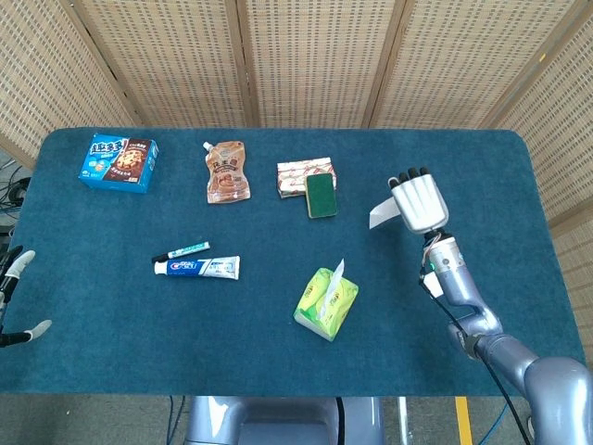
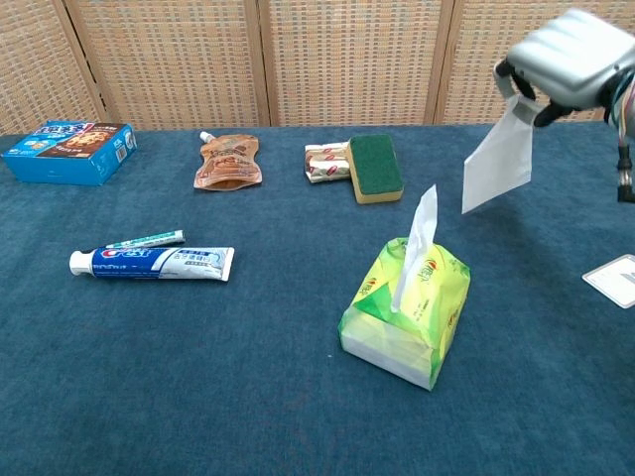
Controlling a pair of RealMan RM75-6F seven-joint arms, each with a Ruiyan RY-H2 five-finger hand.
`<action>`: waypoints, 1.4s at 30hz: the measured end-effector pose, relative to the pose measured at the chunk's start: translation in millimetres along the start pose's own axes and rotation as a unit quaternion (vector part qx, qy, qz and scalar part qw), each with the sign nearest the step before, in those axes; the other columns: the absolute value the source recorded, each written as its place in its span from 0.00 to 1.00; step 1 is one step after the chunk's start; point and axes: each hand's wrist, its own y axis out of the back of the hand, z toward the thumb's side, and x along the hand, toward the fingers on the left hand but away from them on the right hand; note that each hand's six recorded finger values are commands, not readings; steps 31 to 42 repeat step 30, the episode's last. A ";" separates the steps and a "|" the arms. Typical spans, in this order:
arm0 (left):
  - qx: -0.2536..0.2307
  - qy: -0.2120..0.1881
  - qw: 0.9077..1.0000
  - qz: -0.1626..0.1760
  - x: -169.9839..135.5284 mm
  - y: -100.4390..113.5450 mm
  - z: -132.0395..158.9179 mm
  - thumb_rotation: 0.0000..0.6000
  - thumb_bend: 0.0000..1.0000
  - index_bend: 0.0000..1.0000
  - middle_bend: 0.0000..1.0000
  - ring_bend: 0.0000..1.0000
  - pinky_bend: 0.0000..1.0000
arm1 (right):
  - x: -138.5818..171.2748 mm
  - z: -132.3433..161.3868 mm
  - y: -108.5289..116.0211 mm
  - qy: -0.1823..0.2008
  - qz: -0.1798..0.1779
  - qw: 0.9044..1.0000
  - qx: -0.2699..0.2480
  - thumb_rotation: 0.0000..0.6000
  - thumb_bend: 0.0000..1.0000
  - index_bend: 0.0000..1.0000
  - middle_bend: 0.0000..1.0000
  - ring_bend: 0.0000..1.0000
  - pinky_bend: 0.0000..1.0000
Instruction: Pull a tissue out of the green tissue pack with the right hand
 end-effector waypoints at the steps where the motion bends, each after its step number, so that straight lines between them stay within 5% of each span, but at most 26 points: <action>1: 0.000 0.000 1.000 -0.001 0.1 -0.4 0.6 1.00 0.00 0.00 0.00 0.00 0.00 | 3.3 3.5 -5.6 0.007 0.006 1.000 -0.002 1.00 0.14 0.16 0.15 0.15 0.35; 2: 0.001 0.000 1.000 -0.001 0.1 -0.7 1.0 1.00 0.00 0.00 0.00 0.00 0.00 | 6.3 6.4 -10.8 0.013 0.013 1.000 -0.006 1.00 0.02 0.04 0.04 0.04 0.25; 3: 0.001 0.000 1.000 -0.001 0.0 -0.7 1.3 1.00 0.00 0.00 0.00 0.00 0.00 | 9.4 9.3 -17.0 0.018 0.024 0.999 -0.012 1.00 0.00 0.00 0.00 0.00 0.20; 8: 0.001 -0.001 1.000 0.001 -0.9 -0.2 1.8 1.00 0.00 0.00 0.00 0.00 0.00 | 18.3 14.3 -29.1 0.021 0.062 0.997 -0.045 1.00 0.00 0.00 0.00 0.00 0.12; 16: -0.002 -0.003 1.000 0.008 -4.1 2.2 1.7 1.00 0.00 0.00 0.00 0.00 0.00 | 55.0 -3.6 22.5 0.004 0.014 0.989 -0.150 1.00 0.00 0.00 0.00 0.00 0.11; 22: 0.000 -0.015 1.000 0.020 -5.8 3.7 5.0 1.00 0.00 0.00 0.00 0.00 0.00 | 125.1 -56.5 59.1 -0.042 0.009 0.977 -0.211 1.00 0.00 0.00 0.00 0.00 0.06; 30: 0.010 -0.042 0.998 0.042 -9.5 -0.7 12.4 1.00 0.00 0.00 0.00 0.00 0.00 | 221.8 -87.8 66.7 -0.112 0.027 0.959 -0.259 1.00 0.00 0.00 0.00 0.00 0.02; 42: 0.010 -0.042 0.998 0.042 -9.5 -0.7 12.4 1.00 0.00 0.00 0.00 0.00 0.00 | 221.8 -87.8 66.7 -0.112 0.027 0.959 -0.259 1.00 0.00 0.00 0.00 0.00 0.02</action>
